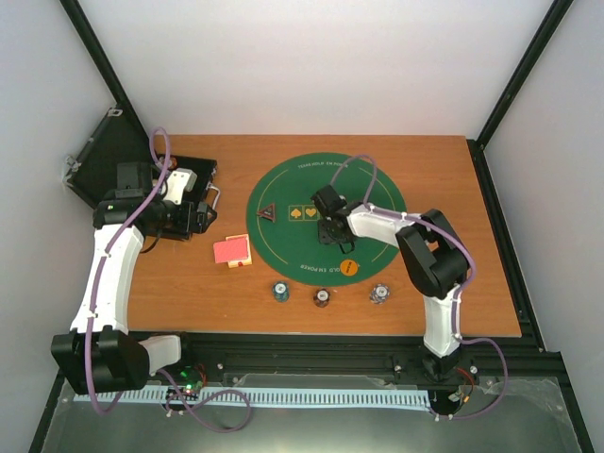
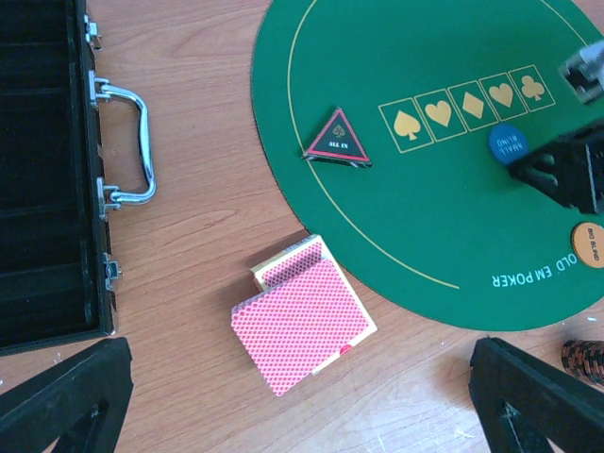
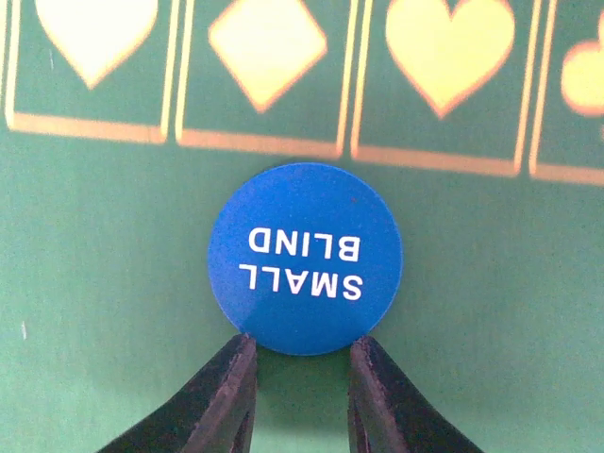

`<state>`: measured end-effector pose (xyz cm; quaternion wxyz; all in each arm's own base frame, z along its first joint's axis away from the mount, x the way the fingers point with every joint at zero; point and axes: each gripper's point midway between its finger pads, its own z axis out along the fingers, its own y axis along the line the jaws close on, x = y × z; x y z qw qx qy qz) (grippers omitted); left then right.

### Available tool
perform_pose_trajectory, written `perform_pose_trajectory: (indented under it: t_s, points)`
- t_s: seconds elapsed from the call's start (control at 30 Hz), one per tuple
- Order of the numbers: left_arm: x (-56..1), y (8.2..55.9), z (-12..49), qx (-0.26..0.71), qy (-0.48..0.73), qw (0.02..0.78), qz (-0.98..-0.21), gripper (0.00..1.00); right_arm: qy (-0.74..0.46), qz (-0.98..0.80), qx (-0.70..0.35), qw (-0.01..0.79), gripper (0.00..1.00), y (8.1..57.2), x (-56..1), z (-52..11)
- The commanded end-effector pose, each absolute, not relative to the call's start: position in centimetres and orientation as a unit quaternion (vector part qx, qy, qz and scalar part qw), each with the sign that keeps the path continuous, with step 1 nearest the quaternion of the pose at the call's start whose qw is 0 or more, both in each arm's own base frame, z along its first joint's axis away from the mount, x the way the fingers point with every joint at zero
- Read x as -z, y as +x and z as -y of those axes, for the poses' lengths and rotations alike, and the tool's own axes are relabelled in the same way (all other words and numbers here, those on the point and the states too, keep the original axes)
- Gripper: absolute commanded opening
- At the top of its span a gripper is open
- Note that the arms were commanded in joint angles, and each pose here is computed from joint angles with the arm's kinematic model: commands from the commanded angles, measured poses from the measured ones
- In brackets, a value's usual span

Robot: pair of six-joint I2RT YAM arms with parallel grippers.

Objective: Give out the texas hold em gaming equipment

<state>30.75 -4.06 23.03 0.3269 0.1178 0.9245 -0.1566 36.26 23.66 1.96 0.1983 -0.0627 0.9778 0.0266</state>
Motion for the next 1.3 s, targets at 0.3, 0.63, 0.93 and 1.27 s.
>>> perform_pose_trajectory:
  t_s: [0.3,0.63,0.93,1.27]
  points:
    - [-24.4,30.3,4.1,0.155,0.129,0.328,-0.923,1.00,-0.027,-0.976,-0.041,0.212,0.27,50.0,-0.5,-24.1]
    - [-24.7,30.7,4.1,0.157,0.134,0.326,-0.922,1.00,-0.047,-0.973,-0.057,0.220,0.31,54.3,-2.2,-23.7]
    - [-23.9,30.2,4.2,0.155,0.150,0.319,-0.923,1.00,-0.097,-0.960,-0.065,0.253,0.54,45.5,-9.5,-24.9]
    - [-23.5,28.8,5.2,0.182,0.167,0.303,-0.920,1.00,-0.105,-0.969,-0.033,0.220,0.53,30.4,-5.4,-22.9]
